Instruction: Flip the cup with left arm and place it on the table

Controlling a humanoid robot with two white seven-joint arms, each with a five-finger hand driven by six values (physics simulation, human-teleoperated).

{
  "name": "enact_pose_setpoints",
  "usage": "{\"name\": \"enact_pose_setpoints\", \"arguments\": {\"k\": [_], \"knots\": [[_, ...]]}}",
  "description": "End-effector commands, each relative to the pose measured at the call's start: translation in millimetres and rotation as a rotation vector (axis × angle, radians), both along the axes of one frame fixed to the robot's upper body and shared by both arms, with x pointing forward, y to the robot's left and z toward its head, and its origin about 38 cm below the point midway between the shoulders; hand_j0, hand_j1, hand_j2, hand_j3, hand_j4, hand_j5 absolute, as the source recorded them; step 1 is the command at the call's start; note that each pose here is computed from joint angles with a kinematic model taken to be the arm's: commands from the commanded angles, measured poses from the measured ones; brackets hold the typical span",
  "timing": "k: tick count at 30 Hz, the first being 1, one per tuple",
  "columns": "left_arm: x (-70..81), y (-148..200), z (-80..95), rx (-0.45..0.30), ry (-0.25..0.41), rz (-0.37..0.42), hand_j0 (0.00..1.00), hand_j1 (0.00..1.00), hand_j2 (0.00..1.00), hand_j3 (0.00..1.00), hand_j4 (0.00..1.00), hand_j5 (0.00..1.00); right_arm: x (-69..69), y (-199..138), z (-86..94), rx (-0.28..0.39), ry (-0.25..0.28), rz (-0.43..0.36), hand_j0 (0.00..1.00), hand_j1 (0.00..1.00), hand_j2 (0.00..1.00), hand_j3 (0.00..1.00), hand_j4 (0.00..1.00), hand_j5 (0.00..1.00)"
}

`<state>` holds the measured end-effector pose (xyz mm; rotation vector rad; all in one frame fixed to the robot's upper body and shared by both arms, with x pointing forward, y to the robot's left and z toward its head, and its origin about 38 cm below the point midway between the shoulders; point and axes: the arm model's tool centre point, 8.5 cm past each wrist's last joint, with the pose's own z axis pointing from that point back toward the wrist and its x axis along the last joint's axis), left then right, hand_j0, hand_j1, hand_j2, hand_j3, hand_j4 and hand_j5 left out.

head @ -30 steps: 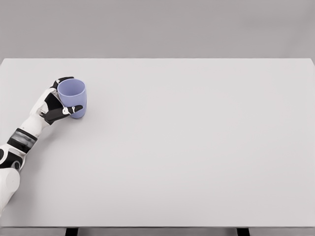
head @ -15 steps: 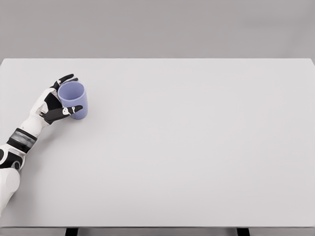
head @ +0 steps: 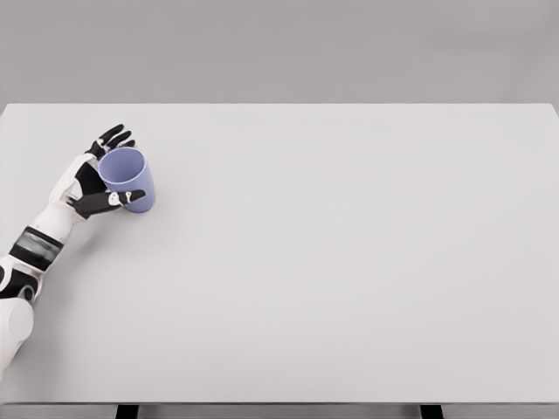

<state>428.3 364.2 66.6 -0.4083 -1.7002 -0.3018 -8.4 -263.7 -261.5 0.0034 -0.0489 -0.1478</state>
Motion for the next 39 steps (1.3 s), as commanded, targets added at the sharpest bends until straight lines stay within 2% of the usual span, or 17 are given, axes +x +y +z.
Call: {"name": "enact_pose_setpoints", "arguments": {"k": [1, 15, 19, 21, 25, 26, 29, 31, 32, 33, 35, 36, 39], "knots": [[0.0, 2, 2.4, -0.002, -0.011, 0.003, 1.0, 1.0, 1.0, 1.0, 1.0, 1.0, 0.0, 0, 0.0, 0.0, 0.0, 0.0, 1.0, 1.0, 1.0, 1.0, 1.0, 1.0], [-3.9, 20, 10.9, 0.03, -0.019, 0.015, 1.0, 1.0, 1.0, 1.0, 1.0, 1.0, 0.0, 0, 0.0, 0.0, 0.0, 0.0, 1.0, 1.0, 1.0, 1.0, 1.0, 1.0], [-19.0, 33, 16.5, 0.035, -0.042, 0.031, 1.0, 1.0, 1.0, 1.0, 1.0, 1.0, 0.0, 0, 0.0, 0.0, 0.0, 0.0, 1.0, 1.0, 1.0, 1.0, 1.0, 1.0], [-20.0, 45, 34.0, 0.072, -0.071, 0.027, 1.0, 1.0, 1.0, 1.0, 1.0, 1.0, 0.0, 0, 0.0, 0.0, 0.0, 0.0, 1.0, 1.0, 1.0, 1.0, 1.0, 1.0], [-20.7, 55, 42.6, 0.098, -0.082, 0.034, 1.0, 1.0, 1.0, 1.0, 1.0, 1.0, 0.0, 0, 0.0, 0.0, 0.0, 0.0, 1.0, 1.0, 1.0, 1.0, 1.0, 1.0], [-21.1, 59, 46.7, 0.113, -0.087, 0.034, 1.0, 1.0, 1.0, 1.0, 1.0, 1.0, 0.0, 0, 0.0, 0.0, 0.0, 0.0, 1.0, 1.0, 1.0, 1.0, 1.0, 1.0], [-23.2, 65, 86.1, 0.199, -0.16, -0.019, 1.0, 1.0, 1.0, 1.0, 1.0, 1.0, 0.0, 0, 0.0, 0.0, 0.0, 0.0, 1.0, 1.0, 1.0, 1.0, 1.0, 1.0], [-27.9, 66, 113.3, 0.292, -0.24, -0.063, 1.0, 1.0, 1.0, 1.0, 1.0, 1.0, 0.0, 0, 0.0, 0.0, 0.0, 0.0, 1.0, 1.0, 1.0, 1.0, 1.0, 1.0], [-29.1, 64, 119.0, 0.315, -0.261, -0.076, 1.0, 1.0, 1.0, 1.0, 1.0, 1.0, 0.0, 0, 0.0, 0.0, 0.0, 0.0, 1.0, 1.0, 1.0, 1.0, 1.0, 1.0], [-33.9, 54, 128.1, 0.363, -0.317, -0.118, 1.0, 1.0, 1.0, 1.0, 1.0, 1.0, 0.0, 0, 0.0, 0.0, 0.0, 0.0, 1.0, 1.0, 1.0, 1.0, 1.0, 1.0], [-47.4, 46, 128.5, 0.449, -0.324, -0.18, 1.0, 1.0, 1.0, 1.0, 1.0, 1.0, 0.0, 0, 0.0, 0.0, 0.0, 0.0, 1.0, 1.0, 1.0, 1.0, 1.0, 1.0], [-49.0, 44, 128.0, 0.496, -0.326, -0.198, 1.0, 1.0, 1.0, 1.0, 1.0, 1.0, 0.0, 0, 0.0, 0.0, 0.0, 0.0, 1.0, 1.0, 1.0, 1.0, 1.0, 1.0], [-50.4, 34, 134.7, 0.512, -0.357, -0.225, 1.0, 1.0, 1.0, 1.0, 1.0, 1.0, 0.0, 0, 0.0, 0.0, 0.0, 0.0, 1.0, 1.0, 1.0, 1.0, 1.0, 1.0]]}}
